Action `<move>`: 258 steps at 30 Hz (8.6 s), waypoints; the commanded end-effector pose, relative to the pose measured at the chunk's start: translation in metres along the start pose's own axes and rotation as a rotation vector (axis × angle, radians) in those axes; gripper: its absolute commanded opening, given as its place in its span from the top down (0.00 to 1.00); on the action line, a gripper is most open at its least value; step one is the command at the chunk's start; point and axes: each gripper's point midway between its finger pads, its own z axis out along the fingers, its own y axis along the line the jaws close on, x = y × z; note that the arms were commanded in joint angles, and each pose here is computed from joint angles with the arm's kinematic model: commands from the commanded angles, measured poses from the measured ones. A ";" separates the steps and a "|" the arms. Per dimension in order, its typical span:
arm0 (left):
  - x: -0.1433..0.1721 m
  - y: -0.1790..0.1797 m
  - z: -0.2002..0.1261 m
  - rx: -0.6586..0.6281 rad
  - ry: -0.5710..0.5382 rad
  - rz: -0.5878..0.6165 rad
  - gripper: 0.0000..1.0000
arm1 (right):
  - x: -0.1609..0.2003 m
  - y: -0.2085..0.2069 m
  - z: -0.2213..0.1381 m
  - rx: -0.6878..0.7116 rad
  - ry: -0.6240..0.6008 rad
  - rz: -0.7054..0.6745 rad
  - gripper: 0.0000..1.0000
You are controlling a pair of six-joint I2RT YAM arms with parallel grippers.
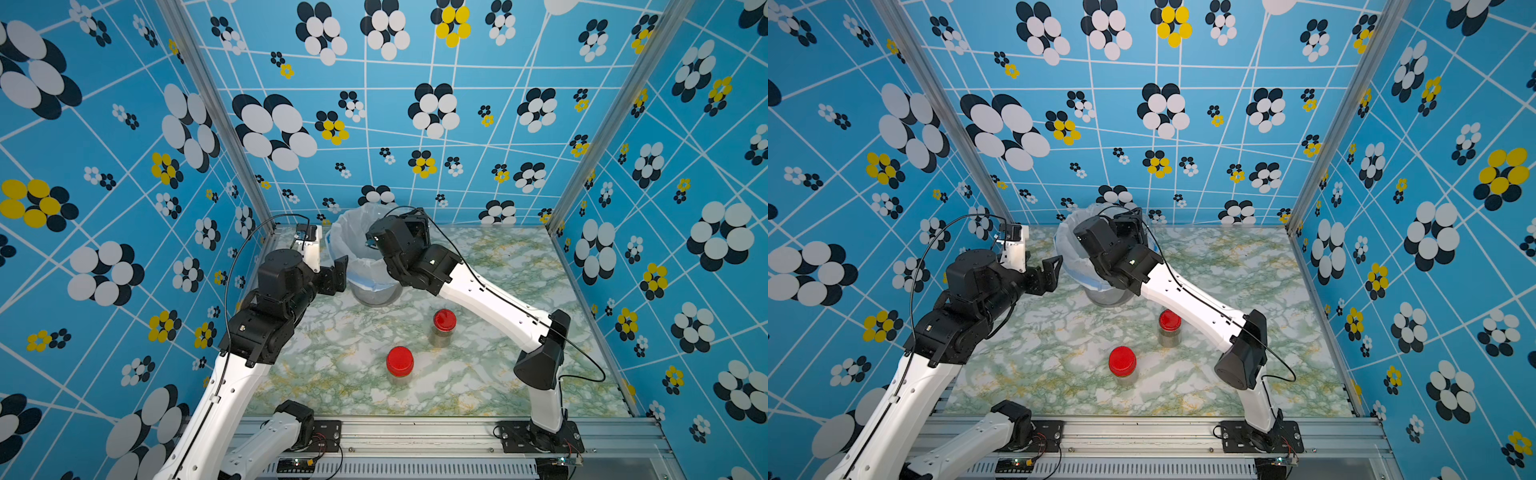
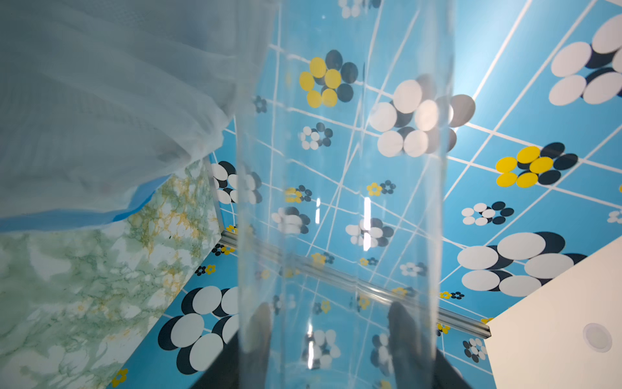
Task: Empty moldy mung beans from jars
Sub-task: Pour the moldy mung beans from the jar into the trash bin, then place the jar at the center of the board.
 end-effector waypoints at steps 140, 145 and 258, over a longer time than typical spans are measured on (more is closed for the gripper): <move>-0.042 -0.318 0.095 0.928 -0.105 -0.099 0.69 | 0.133 0.150 -0.068 -0.497 -0.535 1.397 0.35; -0.055 -0.304 0.084 0.867 -0.157 -0.030 0.69 | 0.133 0.148 -0.077 -0.546 -0.563 1.403 0.09; 0.201 0.079 0.149 -0.589 -0.127 -0.065 0.40 | 0.099 0.240 -0.079 -0.889 -0.411 1.360 0.01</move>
